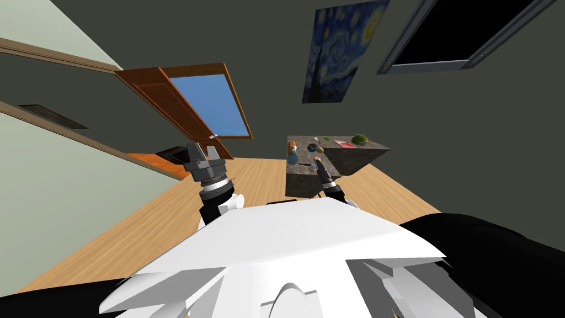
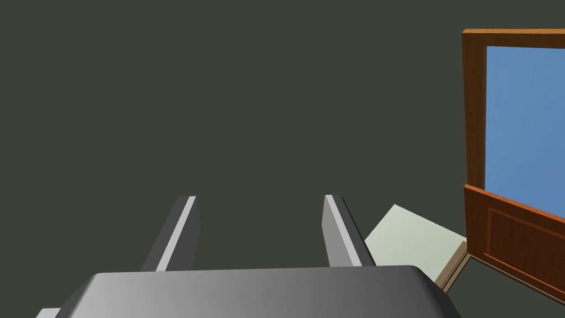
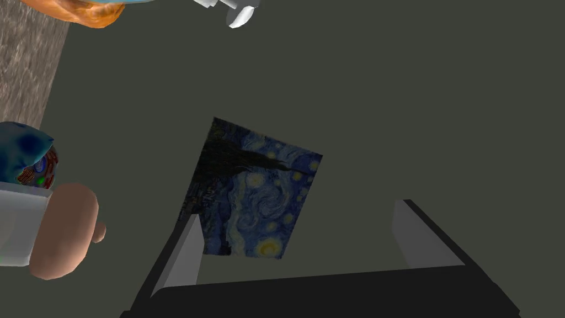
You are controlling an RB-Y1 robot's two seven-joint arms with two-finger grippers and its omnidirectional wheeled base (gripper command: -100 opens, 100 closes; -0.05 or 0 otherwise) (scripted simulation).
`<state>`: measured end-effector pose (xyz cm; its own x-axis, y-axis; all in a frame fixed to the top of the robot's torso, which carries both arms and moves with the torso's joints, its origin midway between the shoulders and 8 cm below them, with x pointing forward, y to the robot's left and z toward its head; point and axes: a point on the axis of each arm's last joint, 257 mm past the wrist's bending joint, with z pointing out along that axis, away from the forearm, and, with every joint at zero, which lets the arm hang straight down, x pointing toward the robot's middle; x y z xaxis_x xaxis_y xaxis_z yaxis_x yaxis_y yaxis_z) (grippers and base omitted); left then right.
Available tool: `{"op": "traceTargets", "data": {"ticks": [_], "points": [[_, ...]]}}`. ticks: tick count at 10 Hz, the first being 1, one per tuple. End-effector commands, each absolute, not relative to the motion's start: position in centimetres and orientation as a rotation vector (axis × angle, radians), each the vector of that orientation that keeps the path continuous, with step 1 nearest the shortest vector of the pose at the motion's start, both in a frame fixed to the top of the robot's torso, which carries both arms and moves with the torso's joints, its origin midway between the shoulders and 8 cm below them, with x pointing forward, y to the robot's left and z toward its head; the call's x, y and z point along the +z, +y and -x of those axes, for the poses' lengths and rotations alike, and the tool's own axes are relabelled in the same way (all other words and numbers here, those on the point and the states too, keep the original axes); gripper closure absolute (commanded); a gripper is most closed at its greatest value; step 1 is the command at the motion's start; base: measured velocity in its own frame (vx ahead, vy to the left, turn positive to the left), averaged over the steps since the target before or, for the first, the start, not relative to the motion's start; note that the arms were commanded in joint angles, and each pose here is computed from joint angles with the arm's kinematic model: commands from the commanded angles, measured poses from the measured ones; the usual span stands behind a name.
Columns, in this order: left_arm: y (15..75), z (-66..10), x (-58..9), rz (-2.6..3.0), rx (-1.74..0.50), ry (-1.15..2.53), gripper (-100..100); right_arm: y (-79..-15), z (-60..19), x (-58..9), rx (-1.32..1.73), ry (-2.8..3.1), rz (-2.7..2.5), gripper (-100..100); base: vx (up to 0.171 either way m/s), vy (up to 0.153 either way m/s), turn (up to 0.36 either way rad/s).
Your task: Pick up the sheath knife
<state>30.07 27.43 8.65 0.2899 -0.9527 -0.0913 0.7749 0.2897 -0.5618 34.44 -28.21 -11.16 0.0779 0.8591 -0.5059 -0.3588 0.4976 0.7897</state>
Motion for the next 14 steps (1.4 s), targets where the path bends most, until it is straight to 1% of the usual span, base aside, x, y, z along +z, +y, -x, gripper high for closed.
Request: {"op": "traceTargets", "data": {"ticks": [1, 2, 3, 4, 5, 6, 7, 8, 9, 10, 13, 14], "points": [[27.4, -30.1, 8.6, 0.457, -1.207, 0.456, 0, -29.0, -33.5, -13.9, 0.913, 1.258, -0.509, -100, -0.011, 0.114, 0.081], [27.4, -30.1, 8.6, 0.457, -1.207, 0.456, 0, -30.1, -32.4, -16.4, 0.851, 1.34, -0.496, -100, -0.031, 0.177, 0.175], [27.4, -30.1, 8.7, 0.457, -1.207, 0.456, 0, -30.1, -32.4, -16.5, 0.85, 1.361, -0.471, -100, -0.025, 0.149, 0.055], [27.4, -30.1, 8.7, 0.457, -1.207, 0.456, 0, -31.4, -31.0, -19.1, 0.784, 1.449, -0.457, -100, -0.008, 0.158, 0.116], [27.4, -30.1, 8.7, 0.457, -1.207, 0.456, 0, -31.3, -31.0, -19.1, 0.784, 1.462, -0.441, -100, -0.002, 0.11, 0.069], [27.4, -30.1, 8.7, 0.457, -1.207, 0.456, 0, -32.8, -29.5, -21.5, 0.72, 1.548, -0.42, -100, 0.012, 0.115, 0.157], [27.4, -30.1, 8.6, 0.457, -1.207, 0.456, 0, -32.8, -29.2, -21.8, 0.716, 1.564, -0.411, -100, 0.009, 0.089, 0.067], [27.4, -30.1, 8.6, 0.457, -1.207, 0.456, 0, -34.4, -27.5, -24.1, 0.652, 1.651, -0.389, -100, -0.003, 0.117, 0.16], [27.4, -30.1, 8.6, 0.457, -1.207, 0.456, 0, -34.5, -27.2, -24.3, 0.648, 1.668, -0.381, -100, 0.009, 0.103, 0.082], [27.4, -30.1, 8.6, 0.457, -1.207, 0.456, 0, -36.0, -25.3, -26.3, 0.587, 1.756, -0.346, -100, 0.021, 0.122, 0.227], [27.4, -30.1, 8.6, 0.457, -1.207, 0.456, 0, -38.1, -22.2, -29.0, 0.512, 1.877, -0.322, -100, 0.015, 0.119, 0.12], [27.4, -30.1, 8.6, 0.457, -1.207, 0.456, 0, -39.8, -20.1, -30.5, 0.454, 1.96, -0.284, -100, 0.023, 0.102, 0.252]]}}
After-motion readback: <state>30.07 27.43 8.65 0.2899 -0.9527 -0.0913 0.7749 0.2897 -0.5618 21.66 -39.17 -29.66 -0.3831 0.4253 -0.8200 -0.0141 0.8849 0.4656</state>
